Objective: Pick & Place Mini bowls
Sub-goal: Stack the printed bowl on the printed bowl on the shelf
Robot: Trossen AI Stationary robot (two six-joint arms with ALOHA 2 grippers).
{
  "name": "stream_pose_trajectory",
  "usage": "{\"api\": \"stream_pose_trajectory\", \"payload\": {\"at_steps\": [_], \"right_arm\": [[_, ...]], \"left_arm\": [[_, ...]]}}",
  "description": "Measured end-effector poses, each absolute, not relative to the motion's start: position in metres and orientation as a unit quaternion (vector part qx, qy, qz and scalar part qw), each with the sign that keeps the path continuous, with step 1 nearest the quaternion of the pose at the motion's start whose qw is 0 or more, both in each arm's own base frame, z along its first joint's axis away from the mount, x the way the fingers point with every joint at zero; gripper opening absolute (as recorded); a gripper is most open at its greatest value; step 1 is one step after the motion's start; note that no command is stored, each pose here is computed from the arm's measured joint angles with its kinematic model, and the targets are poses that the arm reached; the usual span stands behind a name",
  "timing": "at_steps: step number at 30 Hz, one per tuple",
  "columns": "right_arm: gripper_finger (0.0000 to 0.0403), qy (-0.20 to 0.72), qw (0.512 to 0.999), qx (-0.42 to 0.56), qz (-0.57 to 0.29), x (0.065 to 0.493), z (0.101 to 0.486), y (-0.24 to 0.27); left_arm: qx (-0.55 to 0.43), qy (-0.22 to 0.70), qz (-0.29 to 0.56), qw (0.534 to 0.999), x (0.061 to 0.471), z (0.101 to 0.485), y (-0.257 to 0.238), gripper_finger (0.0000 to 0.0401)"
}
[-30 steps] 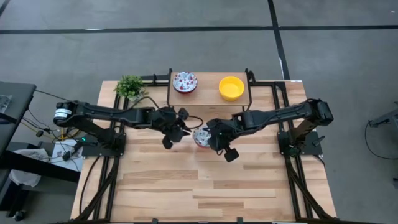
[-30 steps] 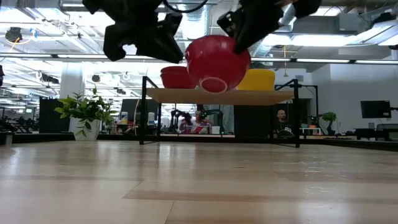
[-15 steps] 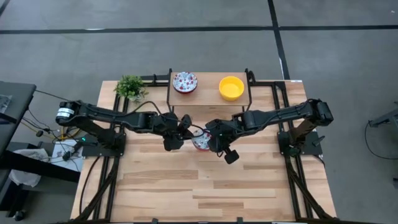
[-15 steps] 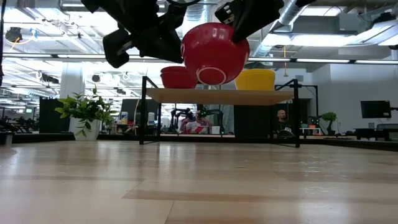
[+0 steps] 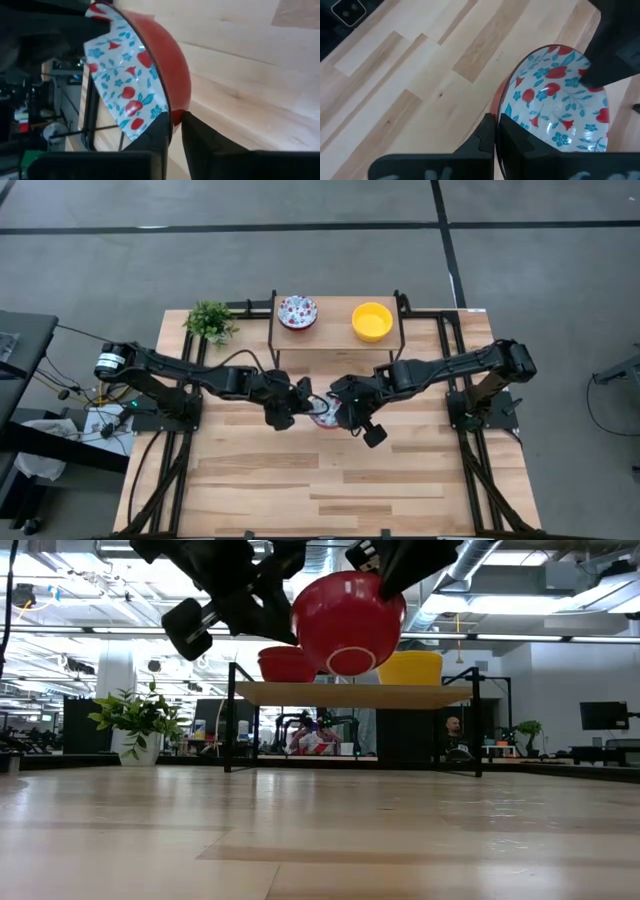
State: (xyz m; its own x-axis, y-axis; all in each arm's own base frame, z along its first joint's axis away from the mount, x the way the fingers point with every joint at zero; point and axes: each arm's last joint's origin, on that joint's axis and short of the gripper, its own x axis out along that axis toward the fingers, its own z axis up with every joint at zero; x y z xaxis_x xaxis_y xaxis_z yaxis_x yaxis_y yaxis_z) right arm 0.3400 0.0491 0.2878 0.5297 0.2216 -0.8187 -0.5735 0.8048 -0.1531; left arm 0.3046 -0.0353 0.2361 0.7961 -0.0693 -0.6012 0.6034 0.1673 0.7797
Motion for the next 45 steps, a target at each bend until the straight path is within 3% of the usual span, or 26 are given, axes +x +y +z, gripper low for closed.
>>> {"api": "stream_pose_trajectory", "payload": {"at_steps": [4, 12, 30, 38, 45], "right_arm": [[0.0, 0.414, 0.852, -0.213, 0.237, 0.341, 0.289, 0.049], [0.0008, 0.412, 0.854, -0.215, 0.232, 0.343, 0.289, 0.049], [0.0113, 0.432, 0.866, -0.169, 0.184, 0.337, 0.294, 0.049], [0.0162, 0.416, 0.88, -0.188, 0.133, 0.318, 0.318, 0.051], [0.0158, 0.386, 0.906, -0.164, 0.062, 0.29, 0.348, 0.052]], "left_arm": [[0.604, 0.22, -0.237, 0.729, 0.304, 0.235, -0.037, 0.0015], [0.604, 0.224, -0.235, 0.728, 0.304, 0.234, -0.037, 0.0011], [0.588, 0.258, -0.212, 0.737, 0.302, 0.235, -0.035, 0.0008], [0.584, 0.282, -0.195, 0.735, 0.297, 0.237, -0.033, 0.0008], [0.573, 0.292, -0.137, 0.753, 0.281, 0.26, -0.023, 0.0008]]}}
